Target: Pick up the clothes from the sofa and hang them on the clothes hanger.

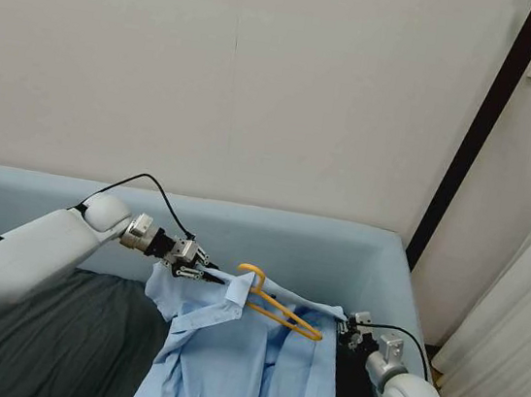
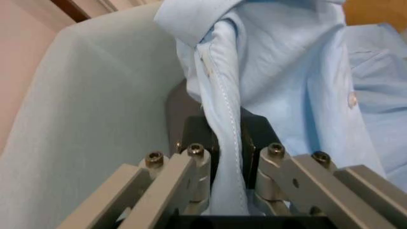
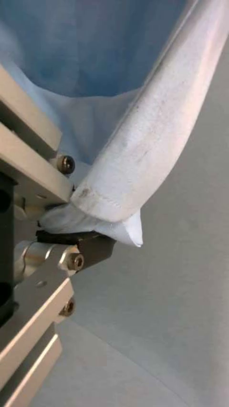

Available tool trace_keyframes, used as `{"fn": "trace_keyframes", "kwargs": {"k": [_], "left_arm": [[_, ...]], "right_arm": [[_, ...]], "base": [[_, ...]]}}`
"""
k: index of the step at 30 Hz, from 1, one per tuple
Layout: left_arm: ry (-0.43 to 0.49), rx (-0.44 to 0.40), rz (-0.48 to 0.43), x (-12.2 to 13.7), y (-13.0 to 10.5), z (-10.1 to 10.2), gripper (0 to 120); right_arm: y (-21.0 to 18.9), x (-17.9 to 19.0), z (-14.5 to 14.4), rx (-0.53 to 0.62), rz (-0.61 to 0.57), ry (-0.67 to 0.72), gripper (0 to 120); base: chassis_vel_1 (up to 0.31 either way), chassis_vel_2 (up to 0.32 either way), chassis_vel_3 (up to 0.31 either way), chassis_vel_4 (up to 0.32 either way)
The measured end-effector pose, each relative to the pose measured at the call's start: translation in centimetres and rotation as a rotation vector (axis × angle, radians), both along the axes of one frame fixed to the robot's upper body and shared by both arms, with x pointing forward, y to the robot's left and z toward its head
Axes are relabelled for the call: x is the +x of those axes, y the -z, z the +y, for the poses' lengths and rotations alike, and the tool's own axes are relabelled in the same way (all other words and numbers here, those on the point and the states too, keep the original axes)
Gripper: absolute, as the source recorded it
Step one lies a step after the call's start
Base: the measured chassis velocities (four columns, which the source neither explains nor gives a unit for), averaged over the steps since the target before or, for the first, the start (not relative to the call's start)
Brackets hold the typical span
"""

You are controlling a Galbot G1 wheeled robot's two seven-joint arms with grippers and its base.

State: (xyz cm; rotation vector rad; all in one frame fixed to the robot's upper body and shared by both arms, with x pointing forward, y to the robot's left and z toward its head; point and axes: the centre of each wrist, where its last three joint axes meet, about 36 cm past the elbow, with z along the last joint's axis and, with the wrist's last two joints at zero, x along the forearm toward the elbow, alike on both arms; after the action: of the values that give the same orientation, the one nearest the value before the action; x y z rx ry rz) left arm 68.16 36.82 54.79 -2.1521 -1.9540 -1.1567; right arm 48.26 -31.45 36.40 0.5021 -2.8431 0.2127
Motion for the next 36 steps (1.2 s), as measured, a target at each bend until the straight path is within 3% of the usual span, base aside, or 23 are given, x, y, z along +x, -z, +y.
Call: {"fn": "trace_keyframes", "kwargs": {"k": [13, 20, 28, 32, 36], "left_arm": [[-0.093, -0.002, -0.011, 0.3, 0.3, 1.0, 7], [-0.187, -0.072, 0.044, -0.4, 1.9, 1.5, 7], [-0.209, -0.083, 0.065, -1.0, 2.7, -0.4, 7], [-0.226, -0.142, 0.161, -1.8, 3.5, -3.4, 7], [-0.21, -0.134, 0.177, -1.9, 3.6, -4.7, 7]], "right_arm": [[-3.8, -2.4, -0.1, -0.053, -0.091, -0.048, 0], [-6.3, -3.6, 0.5, -0.069, -0.116, -0.081, 0], [-8.0, -4.7, 2.0, -0.054, -0.121, -0.113, 0], [-9.4, -5.7, 3.1, -0.065, -0.151, -0.146, 0], [-9.9, -5.8, 3.0, -0.075, -0.161, -0.146, 0]], "base": [[0.0, 0.0, 0.0, 0.0], [0.0, 0.0, 0.0, 0.0], [0.0, 0.0, 0.0, 0.0], [0.0, 0.0, 0.0, 0.0], [0.0, 0.0, 0.0, 0.0]]}}
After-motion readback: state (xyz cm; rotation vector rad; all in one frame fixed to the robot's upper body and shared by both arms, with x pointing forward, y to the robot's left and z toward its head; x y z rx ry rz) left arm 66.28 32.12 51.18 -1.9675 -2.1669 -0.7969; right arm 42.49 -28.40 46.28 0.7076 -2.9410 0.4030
